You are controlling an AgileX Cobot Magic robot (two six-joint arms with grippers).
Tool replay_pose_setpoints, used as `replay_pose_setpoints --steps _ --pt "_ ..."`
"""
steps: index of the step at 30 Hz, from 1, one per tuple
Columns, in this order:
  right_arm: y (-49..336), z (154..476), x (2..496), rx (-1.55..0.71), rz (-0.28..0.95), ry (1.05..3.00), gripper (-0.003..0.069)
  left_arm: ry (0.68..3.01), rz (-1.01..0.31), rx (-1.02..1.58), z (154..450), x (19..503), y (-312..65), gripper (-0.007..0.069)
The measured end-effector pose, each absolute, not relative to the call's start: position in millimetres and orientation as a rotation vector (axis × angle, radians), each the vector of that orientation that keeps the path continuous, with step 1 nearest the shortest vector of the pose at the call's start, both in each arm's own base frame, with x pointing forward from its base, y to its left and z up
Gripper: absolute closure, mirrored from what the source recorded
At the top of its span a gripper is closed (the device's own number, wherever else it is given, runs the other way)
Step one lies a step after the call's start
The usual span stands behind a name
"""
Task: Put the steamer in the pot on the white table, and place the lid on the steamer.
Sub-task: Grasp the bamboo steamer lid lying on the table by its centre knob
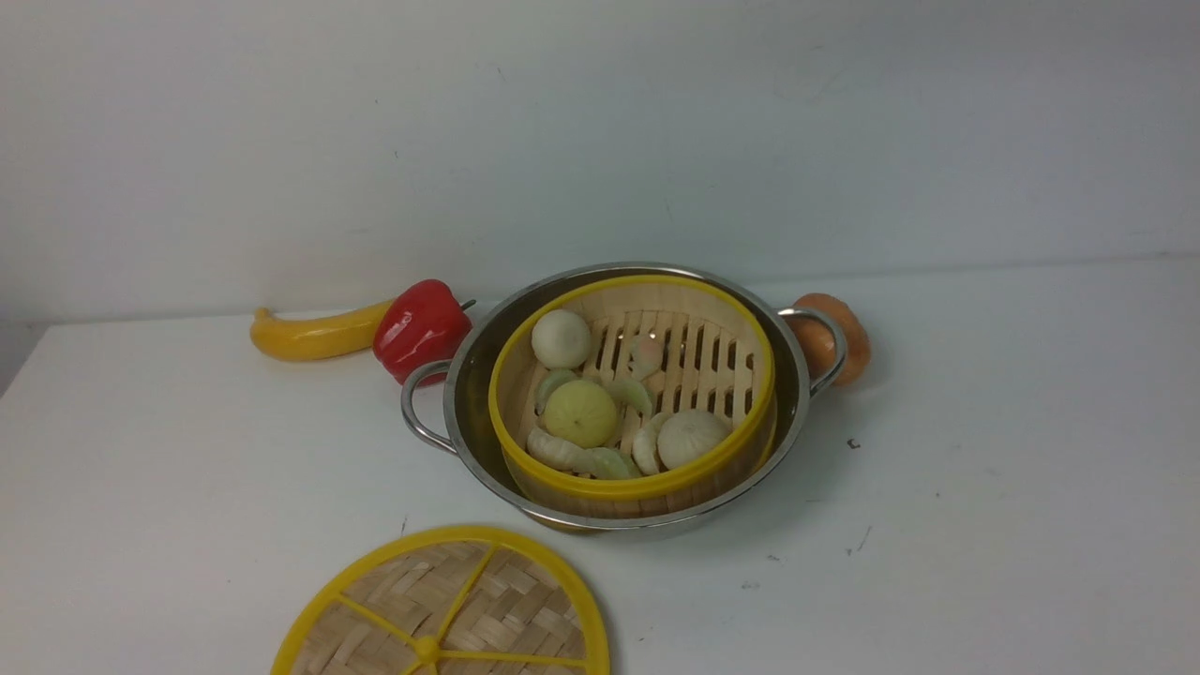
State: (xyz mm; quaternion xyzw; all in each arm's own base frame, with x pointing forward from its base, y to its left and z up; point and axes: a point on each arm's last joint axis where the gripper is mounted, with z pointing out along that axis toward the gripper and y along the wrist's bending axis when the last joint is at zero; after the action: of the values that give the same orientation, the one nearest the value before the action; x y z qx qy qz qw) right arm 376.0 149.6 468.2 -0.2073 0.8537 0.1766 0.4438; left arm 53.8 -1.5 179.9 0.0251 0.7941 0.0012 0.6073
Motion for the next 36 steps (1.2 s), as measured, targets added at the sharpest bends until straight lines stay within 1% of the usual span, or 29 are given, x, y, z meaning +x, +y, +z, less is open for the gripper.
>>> replay_pose_setpoints --steps 4,7,9,11,12,14,15,17,19,20,23,24,25,26,27,30,31,33,35,36 --pt "145.0 468.7 379.5 -0.524 0.345 2.094 0.0571 1.835 0.003 0.058 179.9 53.8 -1.5 0.0384" --pt "143.1 468.6 380.0 -0.526 0.313 2.096 0.0559 1.835 0.003 0.058 179.9 53.8 -1.5 0.0384" --pt "139.1 467.4 374.7 -0.523 0.283 2.098 0.0538 1.835 0.003 0.058 179.9 53.8 -1.5 0.0384" --pt "134.4 471.9 363.4 -0.505 0.278 2.061 0.0526 1.835 0.003 0.058 179.9 53.8 -1.5 0.0384" --pt "132.8 468.3 360.2 -0.5 0.273 2.061 0.0522 1.835 0.003 0.058 179.9 53.8 -1.5 0.0384" --pt "124.0 471.9 340.3 -0.476 0.254 2.001 0.0508 1.835 0.003 0.058 179.9 53.8 -1.5 0.0384" --pt "117.0 470.2 325.4 -0.455 0.233 1.945 0.0498 1.835 0.003 0.058 179.9 53.8 -1.5 0.0384" --pt "108.4 460.3 306.3 -0.447 0.206 1.917 0.0484 1.835 0.003 0.058 179.9 53.8 -1.5 0.0384" --pt "98.3 434.8 284.9 -0.439 0.173 1.894 0.0469 1.835 0.003 0.058 179.9 53.8 -1.5 0.0384" --pt "93.8 430.8 276.1 -0.428 0.169 1.868 0.0463 1.835 0.003 0.058 179.9 53.8 -1.5 0.0384" --pt "73.6 375.9 245.6 -0.358 0.158 1.886 0.0437 1.835 0.003 0.058 179.9 53.8 -1.5 0.0384" --pt "72.5 370.1 245.8 -0.355 0.154 1.895 0.0435 1.835 0.003 0.058 179.9 53.8 -1.5 0.0384" --pt "60.4 347.1 230.4 -0.292 0.151 1.89 0.0424 1.835 0.003 0.058 179.9 53.8 -1.5 0.0384" --pt "49.6 328.6 218.9 -0.232 0.142 1.866 0.0419 1.835 0.003 0.058 179.9 53.8 -1.5 0.0384" --pt "45.9 319.3 212.3 -0.213 0.14 1.857 0.0415 1.835 0.003 0.058 179.9 53.8 -1.5 0.0384" --pt "24.2 273.5 175.8 -0.119 0.093 1.798 0.0409 1.835 0.003 0.058 179.9 53.8 -1.5 0.0384" --pt "21.2 269.5 168.0 -0.106 0.086 1.765 0.0409 1.835 0.003 0.058 179.9 53.8 -1.5 0.0384" --pt "14.4 249.7 147.5 -0.078 0.066 1.739 0.0407 1.835 0.003 0.058 179.9 53.8 -1.5 0.0384" --pt "10.9 238.7 128.3 -0.067 0.059 1.7 0.0407 1.835 0.003 0.058 179.9 53.8 -1.5 0.0384" --pt "10.8 238.0 126.8 -0.066 0.059 1.697 0.0407 1.835 0.003 0.058 179.9 53.8 -1.5 0.0384"
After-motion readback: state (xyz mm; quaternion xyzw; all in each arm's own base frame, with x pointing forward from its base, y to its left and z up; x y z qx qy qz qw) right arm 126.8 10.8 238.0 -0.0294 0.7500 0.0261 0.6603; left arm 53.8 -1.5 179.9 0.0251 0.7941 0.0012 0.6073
